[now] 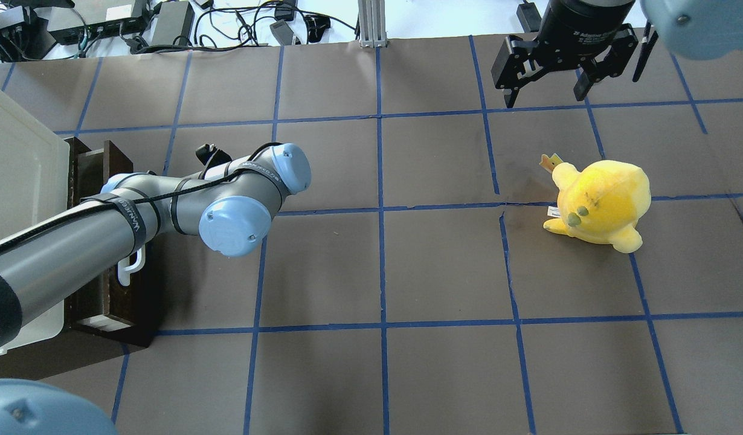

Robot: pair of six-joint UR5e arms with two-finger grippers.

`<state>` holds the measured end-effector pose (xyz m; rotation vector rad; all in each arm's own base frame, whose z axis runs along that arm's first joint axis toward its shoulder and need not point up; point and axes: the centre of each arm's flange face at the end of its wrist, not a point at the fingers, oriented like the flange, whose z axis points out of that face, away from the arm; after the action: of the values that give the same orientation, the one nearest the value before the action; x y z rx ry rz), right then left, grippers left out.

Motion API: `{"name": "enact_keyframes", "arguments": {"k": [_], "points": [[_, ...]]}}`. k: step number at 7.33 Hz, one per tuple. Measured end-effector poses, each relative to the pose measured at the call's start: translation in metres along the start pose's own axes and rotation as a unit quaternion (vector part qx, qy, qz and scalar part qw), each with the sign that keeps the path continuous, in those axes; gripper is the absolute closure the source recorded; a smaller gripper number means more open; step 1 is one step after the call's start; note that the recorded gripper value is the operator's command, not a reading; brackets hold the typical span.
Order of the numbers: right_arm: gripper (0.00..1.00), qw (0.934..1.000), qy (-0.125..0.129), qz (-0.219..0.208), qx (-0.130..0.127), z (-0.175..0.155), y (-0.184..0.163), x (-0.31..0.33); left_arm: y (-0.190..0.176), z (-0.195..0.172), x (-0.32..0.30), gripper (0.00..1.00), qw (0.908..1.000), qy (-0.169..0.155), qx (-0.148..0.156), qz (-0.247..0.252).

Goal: Pull drawer sideways
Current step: 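Pull the handle with the left gripper, sliding the drawer out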

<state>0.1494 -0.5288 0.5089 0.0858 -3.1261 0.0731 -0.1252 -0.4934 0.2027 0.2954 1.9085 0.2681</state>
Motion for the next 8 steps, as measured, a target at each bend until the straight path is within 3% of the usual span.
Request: {"name": "enact_keyframes", "arguments": {"k": [8], "points": [[0.0,1.0,0.0,0.0,0.0,0.0,0.0,0.0,-0.004,-0.033,-0.003,0.77,0.9996,0.013,0.025,-0.002]]}}
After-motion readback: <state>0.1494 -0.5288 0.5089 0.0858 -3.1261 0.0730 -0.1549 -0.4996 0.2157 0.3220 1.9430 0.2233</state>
